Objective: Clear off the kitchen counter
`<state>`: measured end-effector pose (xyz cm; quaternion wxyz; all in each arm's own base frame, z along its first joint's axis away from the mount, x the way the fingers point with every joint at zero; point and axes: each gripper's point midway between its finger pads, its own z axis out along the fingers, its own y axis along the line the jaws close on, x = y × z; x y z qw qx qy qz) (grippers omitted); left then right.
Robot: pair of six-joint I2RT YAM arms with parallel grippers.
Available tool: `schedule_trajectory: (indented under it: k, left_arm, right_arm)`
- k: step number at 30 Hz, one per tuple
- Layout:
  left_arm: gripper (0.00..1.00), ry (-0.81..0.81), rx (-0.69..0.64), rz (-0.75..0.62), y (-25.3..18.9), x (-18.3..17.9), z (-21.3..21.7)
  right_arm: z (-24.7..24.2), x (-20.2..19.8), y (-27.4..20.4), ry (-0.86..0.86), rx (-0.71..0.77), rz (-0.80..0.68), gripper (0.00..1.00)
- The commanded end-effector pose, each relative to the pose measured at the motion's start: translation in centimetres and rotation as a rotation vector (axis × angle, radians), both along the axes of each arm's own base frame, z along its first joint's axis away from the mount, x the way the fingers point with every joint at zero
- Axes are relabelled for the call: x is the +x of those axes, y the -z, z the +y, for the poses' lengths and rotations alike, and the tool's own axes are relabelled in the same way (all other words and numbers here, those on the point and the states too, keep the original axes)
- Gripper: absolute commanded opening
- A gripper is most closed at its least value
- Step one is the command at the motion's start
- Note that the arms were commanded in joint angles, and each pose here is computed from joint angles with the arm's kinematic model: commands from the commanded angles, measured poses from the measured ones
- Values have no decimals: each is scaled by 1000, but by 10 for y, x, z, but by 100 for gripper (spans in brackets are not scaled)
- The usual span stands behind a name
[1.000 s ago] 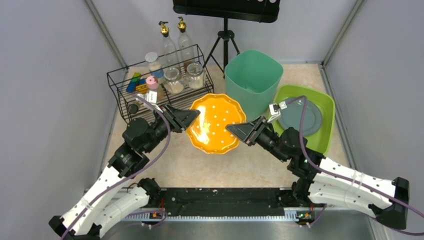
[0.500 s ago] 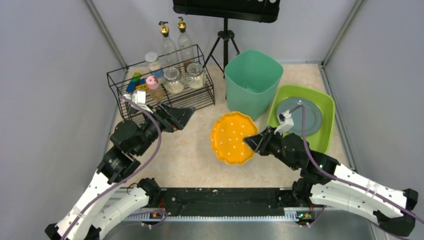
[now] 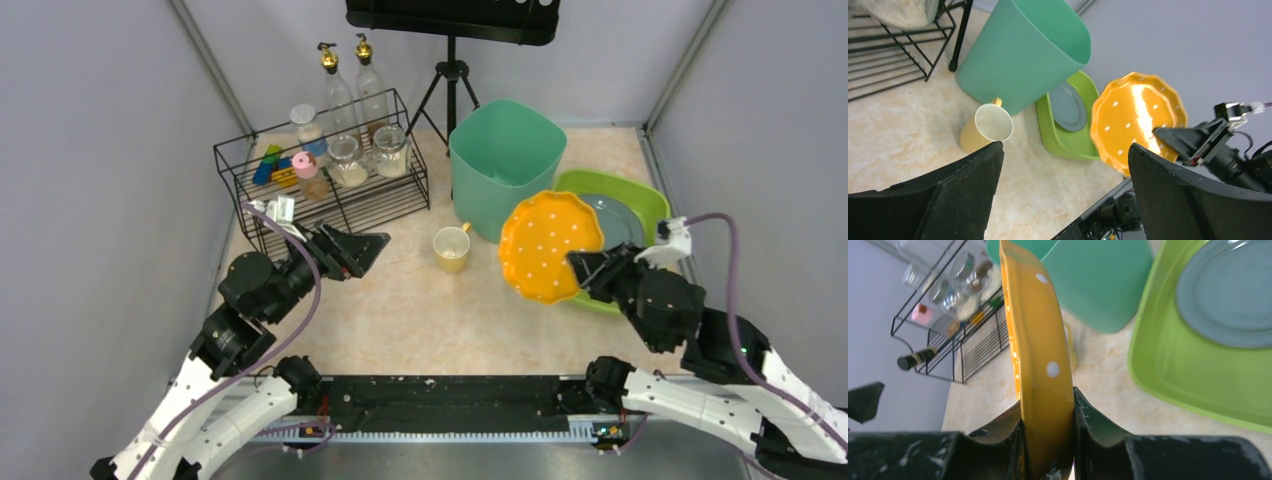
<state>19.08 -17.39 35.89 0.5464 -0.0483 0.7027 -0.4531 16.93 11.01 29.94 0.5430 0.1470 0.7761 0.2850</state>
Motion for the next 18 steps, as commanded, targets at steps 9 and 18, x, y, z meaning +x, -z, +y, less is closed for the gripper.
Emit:
schedule_trajectory:
  k: [9,18]
  left_arm:
    - [99,164,-18,62,32,-12,-28]
    - [98,241,-36,101,46,-17,-42]
  right_arm:
    - [-78,16,-46,380,-48,-115,0]
    - [-82,31,-38,525,-172,-126,0]
